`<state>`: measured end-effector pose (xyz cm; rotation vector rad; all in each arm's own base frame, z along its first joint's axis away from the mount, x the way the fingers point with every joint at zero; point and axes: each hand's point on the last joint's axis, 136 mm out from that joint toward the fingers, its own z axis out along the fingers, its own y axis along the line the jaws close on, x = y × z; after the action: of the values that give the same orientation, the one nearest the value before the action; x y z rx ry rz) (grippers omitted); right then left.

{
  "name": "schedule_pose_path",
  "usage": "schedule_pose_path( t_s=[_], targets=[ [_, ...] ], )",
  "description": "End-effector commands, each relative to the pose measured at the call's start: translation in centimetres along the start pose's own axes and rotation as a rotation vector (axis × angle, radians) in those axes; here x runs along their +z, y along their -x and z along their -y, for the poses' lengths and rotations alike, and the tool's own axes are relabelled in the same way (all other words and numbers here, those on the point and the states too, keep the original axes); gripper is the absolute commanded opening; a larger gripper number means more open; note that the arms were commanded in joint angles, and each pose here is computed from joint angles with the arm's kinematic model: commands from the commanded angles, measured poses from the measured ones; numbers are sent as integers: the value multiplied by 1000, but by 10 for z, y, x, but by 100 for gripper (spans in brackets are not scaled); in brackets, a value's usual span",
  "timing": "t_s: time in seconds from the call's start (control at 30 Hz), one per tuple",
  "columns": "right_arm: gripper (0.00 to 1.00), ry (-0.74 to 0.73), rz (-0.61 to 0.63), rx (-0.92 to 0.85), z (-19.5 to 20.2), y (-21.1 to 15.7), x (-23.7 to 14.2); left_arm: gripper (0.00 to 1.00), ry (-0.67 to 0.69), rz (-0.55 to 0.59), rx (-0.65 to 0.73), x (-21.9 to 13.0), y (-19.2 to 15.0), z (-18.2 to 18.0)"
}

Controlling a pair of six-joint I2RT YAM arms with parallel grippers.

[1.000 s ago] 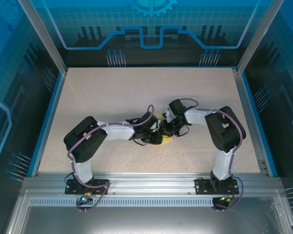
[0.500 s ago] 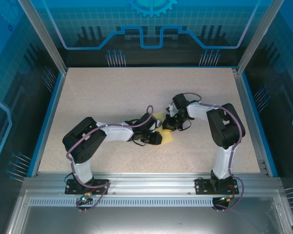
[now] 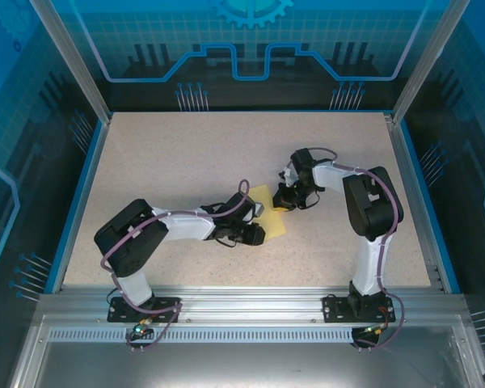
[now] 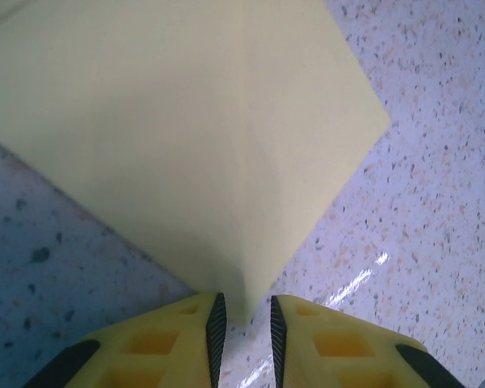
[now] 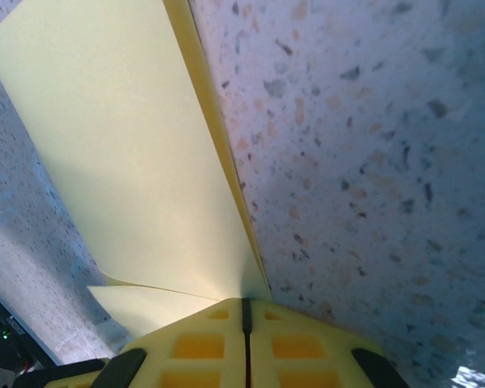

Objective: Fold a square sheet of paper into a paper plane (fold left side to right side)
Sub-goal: Fold the triangle a second time at the center of the table, then turn over the paper at the center of the table.

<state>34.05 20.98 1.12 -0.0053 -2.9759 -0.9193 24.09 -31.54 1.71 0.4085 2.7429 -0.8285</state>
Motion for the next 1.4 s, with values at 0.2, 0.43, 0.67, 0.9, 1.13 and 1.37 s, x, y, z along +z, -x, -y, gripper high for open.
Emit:
schedule_pose_path(
  t_s=[0.2, 0.43, 0.67, 0.9, 1.13, 1.37],
  targets=[
    [14, 52, 115, -41, -2, 28, -22, 28, 51, -61, -42, -28, -35, -14],
    [45, 52, 252, -67, -2, 28, -78, 55, -21, 106, -85, -70, 16, -11],
    [58, 98, 309, -103, 0, 0, -95, 69, -82, 162, -93, -62, 64, -3],
    [57, 178, 264, -95, -2, -22, -79, 64, -79, 134, -118, -26, 91, -8],
    [56, 203, 214, -96, -4, -35, -59, 26, -28, 148, -145, -17, 95, -20],
    [57, 263, 173, -112, -23, -29, -39, 19, 0, 166, -159, -24, 86, -29]
  ],
)
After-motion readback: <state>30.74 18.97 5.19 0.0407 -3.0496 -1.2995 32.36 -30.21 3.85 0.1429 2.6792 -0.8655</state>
